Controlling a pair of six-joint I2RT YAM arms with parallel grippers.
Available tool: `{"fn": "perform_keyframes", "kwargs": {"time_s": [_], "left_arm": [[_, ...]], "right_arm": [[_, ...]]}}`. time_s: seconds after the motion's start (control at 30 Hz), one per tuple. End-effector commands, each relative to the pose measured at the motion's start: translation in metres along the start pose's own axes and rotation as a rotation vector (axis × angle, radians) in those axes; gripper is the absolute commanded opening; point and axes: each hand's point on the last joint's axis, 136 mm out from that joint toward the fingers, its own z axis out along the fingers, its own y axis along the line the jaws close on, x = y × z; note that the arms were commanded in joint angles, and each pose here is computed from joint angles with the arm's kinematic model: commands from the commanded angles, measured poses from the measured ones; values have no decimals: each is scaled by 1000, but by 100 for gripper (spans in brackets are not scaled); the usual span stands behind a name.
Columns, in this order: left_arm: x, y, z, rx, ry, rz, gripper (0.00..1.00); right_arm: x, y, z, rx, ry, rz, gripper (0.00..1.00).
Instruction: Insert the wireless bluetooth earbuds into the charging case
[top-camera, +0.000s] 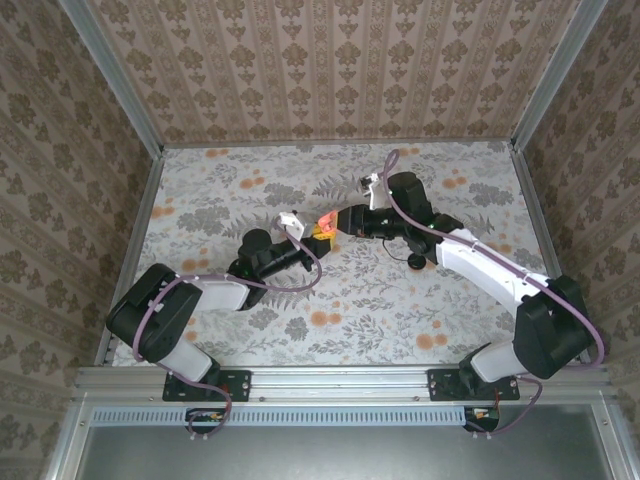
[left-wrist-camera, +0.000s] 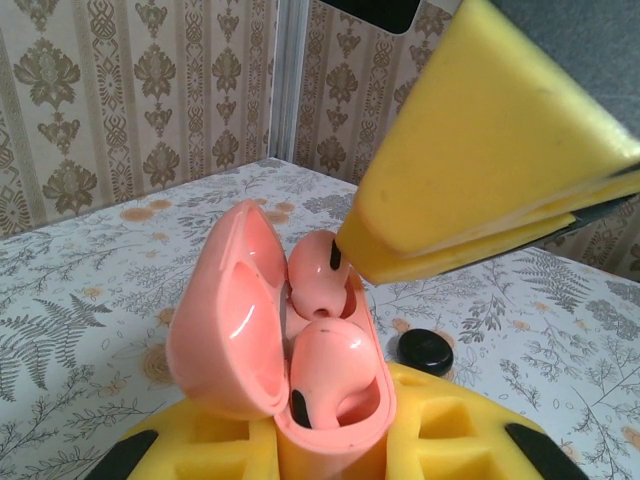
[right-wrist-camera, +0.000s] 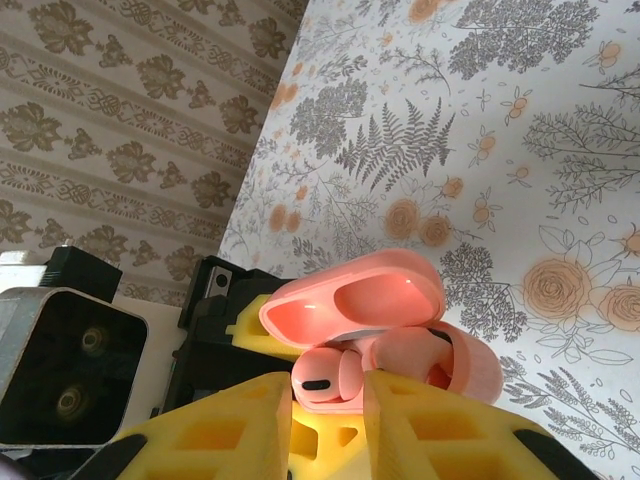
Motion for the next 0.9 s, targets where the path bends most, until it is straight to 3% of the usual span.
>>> {"fn": "perform_keyframes", "kwargs": {"time_s": [0.0, 0.23, 0.5, 0.87], "left_arm": [[-28, -11, 1, 43, -74, 65, 12], [-27, -11, -1, 41, -75, 69, 12], [-22, -14, -2, 53, -61, 60, 12], [-16, -23, -5, 102, -33, 40, 12]], "right_arm": [[-9, 11, 4, -34, -19, -11, 26], [-12, 17, 2, -45, -30, -29, 27], [-17, 32, -30, -33, -110, -162, 31], [-14, 26, -68, 25, -211, -309, 49]]}}
